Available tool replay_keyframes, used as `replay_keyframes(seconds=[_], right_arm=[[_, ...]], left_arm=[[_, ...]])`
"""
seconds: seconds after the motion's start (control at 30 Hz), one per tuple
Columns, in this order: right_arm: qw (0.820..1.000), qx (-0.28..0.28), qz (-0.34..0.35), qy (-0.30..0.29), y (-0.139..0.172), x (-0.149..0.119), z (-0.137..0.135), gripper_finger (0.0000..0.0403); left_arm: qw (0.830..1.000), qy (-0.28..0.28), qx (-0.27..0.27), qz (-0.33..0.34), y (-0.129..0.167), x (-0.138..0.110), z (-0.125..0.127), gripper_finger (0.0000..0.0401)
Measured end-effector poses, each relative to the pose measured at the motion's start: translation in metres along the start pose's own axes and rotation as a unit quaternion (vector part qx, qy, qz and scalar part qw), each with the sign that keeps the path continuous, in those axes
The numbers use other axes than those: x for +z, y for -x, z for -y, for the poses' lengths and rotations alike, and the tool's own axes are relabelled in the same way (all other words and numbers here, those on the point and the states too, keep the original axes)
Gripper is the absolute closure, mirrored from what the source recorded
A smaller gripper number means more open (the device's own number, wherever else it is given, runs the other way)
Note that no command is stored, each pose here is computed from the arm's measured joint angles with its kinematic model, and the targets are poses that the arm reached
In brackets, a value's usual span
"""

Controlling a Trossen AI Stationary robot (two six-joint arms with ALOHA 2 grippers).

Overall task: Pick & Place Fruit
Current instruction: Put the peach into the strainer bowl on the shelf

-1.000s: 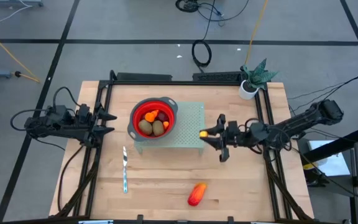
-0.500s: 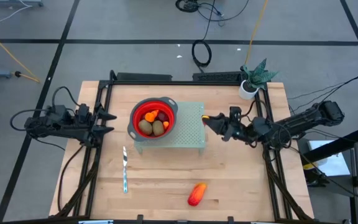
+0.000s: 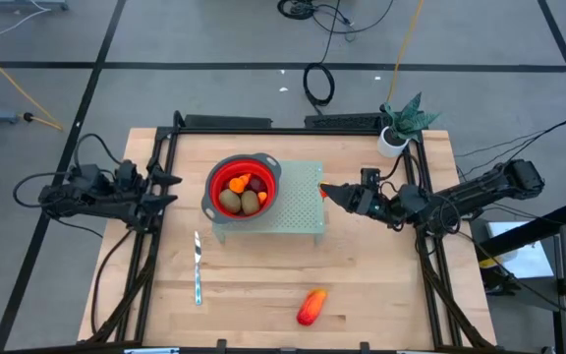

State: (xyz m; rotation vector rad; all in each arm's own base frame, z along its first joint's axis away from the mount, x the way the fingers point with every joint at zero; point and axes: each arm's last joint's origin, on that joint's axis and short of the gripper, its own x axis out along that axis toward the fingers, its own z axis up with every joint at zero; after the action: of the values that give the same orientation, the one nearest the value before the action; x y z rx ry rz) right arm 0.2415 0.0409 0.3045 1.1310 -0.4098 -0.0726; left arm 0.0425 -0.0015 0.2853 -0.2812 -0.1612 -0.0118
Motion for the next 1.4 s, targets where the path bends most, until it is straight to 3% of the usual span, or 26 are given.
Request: replay_keyframes(seconds=[0.23,0.5,0.8,1.03,1.4], right_arm=[[1.000,-0.001,-0.001,0.018,0.000,0.000,0.000,0.0301],[0.994,-0.020,-0.015,0.108,0.000,-0.003,0.004,0.0300],[0.981,-0.018,-0.018,0.193,0.000,-0.003,0.004,0.0301],[0.977,-0.030,-0.035,0.207,0.000,-0.005,0.008,0.0302],[0.972,0.033,-0.120,0.201,0.001,-0.011,0.006,0.0302]], left_arm=[[0.998,-0.054,0.030,0.012,-0.010,0.003,0.000,0.0144],[0.992,-0.116,0.034,-0.026,-0.055,-0.002,0.005,0.0144],[0.988,-0.132,0.034,-0.073,-0.102,-0.001,0.013,0.0144],[0.977,-0.188,0.020,-0.098,-0.139,0.017,0.027,0.0144],[0.957,-0.243,0.002,-0.160,-0.198,0.031,0.048,0.0144]])
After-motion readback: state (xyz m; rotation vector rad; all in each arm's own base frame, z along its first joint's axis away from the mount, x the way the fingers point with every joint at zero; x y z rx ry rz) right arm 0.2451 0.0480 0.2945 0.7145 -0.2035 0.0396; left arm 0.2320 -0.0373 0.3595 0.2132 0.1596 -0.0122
